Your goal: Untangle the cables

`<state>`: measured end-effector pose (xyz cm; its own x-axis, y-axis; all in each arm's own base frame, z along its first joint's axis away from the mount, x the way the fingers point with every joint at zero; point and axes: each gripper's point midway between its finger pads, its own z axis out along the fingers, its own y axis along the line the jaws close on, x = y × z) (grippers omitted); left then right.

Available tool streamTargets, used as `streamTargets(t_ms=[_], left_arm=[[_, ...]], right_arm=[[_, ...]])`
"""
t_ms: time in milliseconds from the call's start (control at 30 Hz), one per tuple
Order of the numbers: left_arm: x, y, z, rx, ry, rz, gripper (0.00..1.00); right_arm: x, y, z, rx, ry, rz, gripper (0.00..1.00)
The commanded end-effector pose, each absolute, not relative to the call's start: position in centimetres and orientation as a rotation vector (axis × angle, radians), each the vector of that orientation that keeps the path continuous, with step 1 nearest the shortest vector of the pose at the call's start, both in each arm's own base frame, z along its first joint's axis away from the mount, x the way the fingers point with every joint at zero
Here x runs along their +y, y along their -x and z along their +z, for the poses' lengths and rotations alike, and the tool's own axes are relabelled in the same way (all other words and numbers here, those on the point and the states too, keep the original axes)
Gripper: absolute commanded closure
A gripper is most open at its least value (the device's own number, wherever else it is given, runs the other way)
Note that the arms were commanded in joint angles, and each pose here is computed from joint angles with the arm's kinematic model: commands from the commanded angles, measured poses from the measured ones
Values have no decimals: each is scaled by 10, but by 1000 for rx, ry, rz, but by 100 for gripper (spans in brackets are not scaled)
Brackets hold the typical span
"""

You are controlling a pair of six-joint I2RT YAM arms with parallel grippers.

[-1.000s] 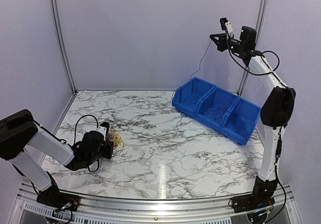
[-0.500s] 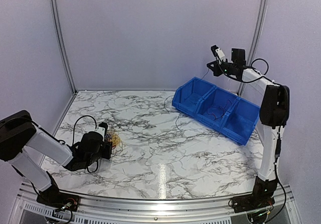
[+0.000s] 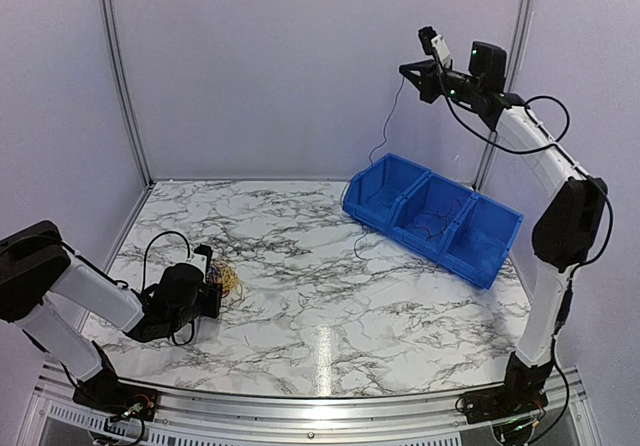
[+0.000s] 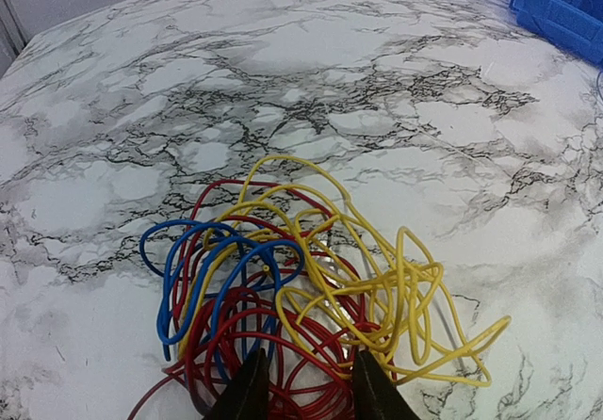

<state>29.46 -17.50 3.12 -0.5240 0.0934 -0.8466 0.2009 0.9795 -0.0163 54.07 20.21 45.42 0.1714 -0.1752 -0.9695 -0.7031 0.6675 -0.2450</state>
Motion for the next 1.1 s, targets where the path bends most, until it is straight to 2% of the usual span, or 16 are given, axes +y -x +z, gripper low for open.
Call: streamTargets(t_ms=[0,500,1000,1033,1067], left_arm=[[-165,-290,29,2138,-191,-105,68],[-168,-291,29,2139,-190,-117,66],[-161,-282,28,2139,-166,-129,64],[-160,-282,29,2139,-162,-132,63],[-160,-281,29,2139,-156,-136,63]], right_arm=[[198,-535,480,1347,766,412,100],[132,-575,456,1444,605,267,100],[162,-645,276,1745,689,295,100],[162,-645,270,1762,695,304,96],[163,-643,267,1774,702,318,88]])
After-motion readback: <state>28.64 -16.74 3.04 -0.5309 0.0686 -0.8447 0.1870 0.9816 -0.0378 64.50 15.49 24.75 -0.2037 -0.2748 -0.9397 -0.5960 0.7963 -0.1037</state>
